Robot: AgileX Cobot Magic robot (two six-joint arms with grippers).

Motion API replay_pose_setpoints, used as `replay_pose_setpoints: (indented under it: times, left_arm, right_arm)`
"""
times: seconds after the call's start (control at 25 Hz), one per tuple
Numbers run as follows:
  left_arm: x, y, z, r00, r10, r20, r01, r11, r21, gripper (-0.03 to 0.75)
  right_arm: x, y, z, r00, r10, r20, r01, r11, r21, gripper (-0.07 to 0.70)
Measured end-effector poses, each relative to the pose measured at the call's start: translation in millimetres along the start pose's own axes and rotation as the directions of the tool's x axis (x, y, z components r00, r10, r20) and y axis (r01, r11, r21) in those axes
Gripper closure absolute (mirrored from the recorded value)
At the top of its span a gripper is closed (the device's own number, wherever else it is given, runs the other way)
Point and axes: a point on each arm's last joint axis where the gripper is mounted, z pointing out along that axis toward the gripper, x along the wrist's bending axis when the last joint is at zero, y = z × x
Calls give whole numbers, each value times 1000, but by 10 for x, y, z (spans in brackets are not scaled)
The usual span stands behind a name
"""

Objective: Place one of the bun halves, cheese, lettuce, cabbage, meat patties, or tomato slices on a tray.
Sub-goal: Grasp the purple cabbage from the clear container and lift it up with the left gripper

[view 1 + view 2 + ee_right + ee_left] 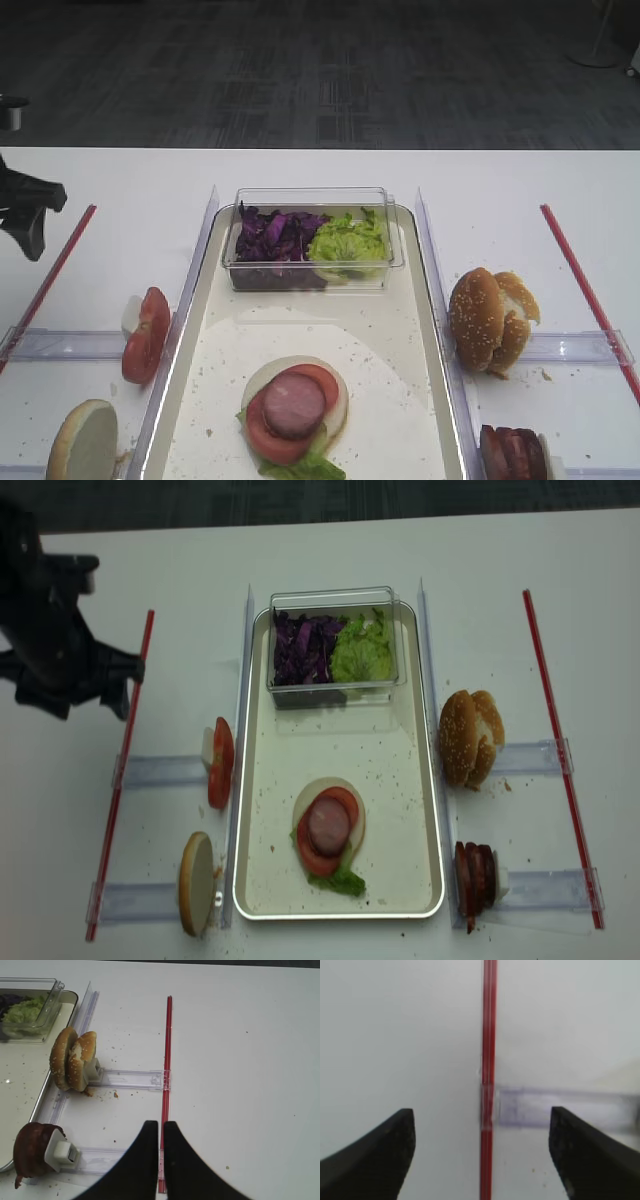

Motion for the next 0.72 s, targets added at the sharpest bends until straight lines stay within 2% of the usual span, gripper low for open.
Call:
replay_pose_setpoints:
  times: [0.16,0.36,0.52,0.72]
  left_arm:
    - [-23,475,101,1000,-6,-4,6,1000,-2,207]
    - [-63,901,263,1000,-19,5,19,1000,-3,207]
    - [-105,1076,405,999,-31,27,31,1000,-2,207]
    - [-137,1102,534,998,-38,44,37,999,28,207]
  right_arm:
    - [0,0,0,1000,0,0,0,1000,0,-48]
    - [0,0,0,1000,0,0,0,1000,0,-48]
    - [0,0,0,1000,0,0,0,1000,0,-48]
    - [0,0,0,1000,0,0,0,1000,0,-48]
